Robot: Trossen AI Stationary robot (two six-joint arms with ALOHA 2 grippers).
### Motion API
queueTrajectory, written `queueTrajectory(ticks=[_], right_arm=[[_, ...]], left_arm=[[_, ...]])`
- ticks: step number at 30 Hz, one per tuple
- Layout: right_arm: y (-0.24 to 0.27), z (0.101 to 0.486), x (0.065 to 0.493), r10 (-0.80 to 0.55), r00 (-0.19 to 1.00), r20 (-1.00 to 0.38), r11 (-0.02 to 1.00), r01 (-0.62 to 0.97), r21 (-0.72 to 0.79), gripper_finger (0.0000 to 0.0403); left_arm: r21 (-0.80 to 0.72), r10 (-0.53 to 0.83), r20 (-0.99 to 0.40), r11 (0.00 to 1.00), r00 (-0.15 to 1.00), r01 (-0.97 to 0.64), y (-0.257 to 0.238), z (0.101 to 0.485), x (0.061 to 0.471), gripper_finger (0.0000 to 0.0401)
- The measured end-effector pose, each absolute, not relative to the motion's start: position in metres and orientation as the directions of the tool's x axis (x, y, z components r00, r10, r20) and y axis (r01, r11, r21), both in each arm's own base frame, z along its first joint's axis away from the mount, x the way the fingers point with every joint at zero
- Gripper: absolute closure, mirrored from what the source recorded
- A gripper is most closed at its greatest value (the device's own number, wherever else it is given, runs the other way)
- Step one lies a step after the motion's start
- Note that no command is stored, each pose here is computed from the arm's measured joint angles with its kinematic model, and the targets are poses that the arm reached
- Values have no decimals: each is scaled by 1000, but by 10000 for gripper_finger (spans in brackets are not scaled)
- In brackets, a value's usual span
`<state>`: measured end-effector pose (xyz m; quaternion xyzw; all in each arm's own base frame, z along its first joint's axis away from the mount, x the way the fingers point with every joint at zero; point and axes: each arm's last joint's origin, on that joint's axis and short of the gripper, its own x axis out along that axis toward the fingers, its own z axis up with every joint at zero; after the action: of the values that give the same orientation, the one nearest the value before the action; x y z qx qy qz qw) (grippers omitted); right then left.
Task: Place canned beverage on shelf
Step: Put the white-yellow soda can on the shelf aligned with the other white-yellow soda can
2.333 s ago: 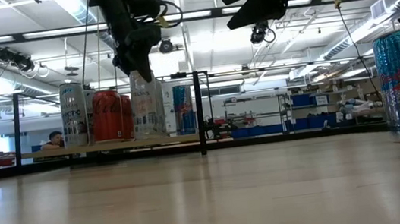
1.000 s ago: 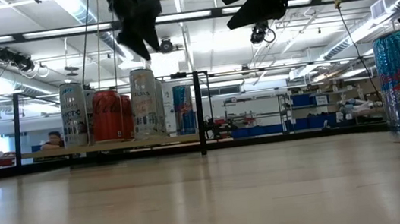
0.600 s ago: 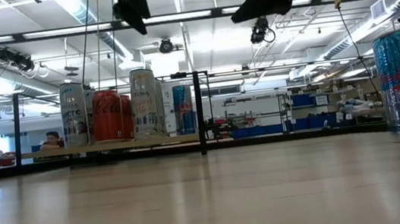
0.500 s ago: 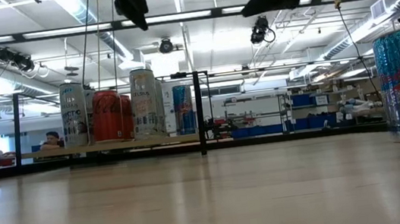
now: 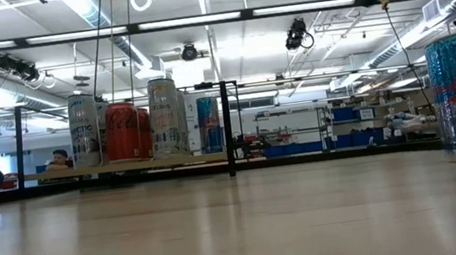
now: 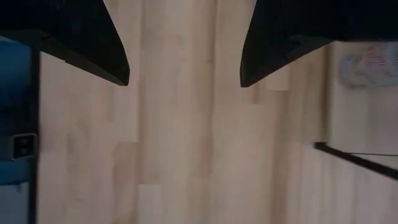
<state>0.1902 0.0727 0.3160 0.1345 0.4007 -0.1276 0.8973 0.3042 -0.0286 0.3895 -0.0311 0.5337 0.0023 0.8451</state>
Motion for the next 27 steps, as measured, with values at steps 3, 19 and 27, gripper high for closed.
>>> queueTrajectory(ticks=[3, 19, 27], right_arm=[[66, 314, 173, -118, 563, -818, 904, 402, 146, 46], [70, 282, 149, -84, 301, -950, 813, 572, 109, 46], [79, 263, 163, -93, 251, -964, 820, 569, 69, 46]], left_arm=[[-58, -52, -901, 998, 432, -2, -45, 390, 303, 94], [-98, -114, -872, 993, 476, 60, -81, 392, 301, 94], [-89, -113, -873, 993, 474, 74, -81, 392, 301, 94]])
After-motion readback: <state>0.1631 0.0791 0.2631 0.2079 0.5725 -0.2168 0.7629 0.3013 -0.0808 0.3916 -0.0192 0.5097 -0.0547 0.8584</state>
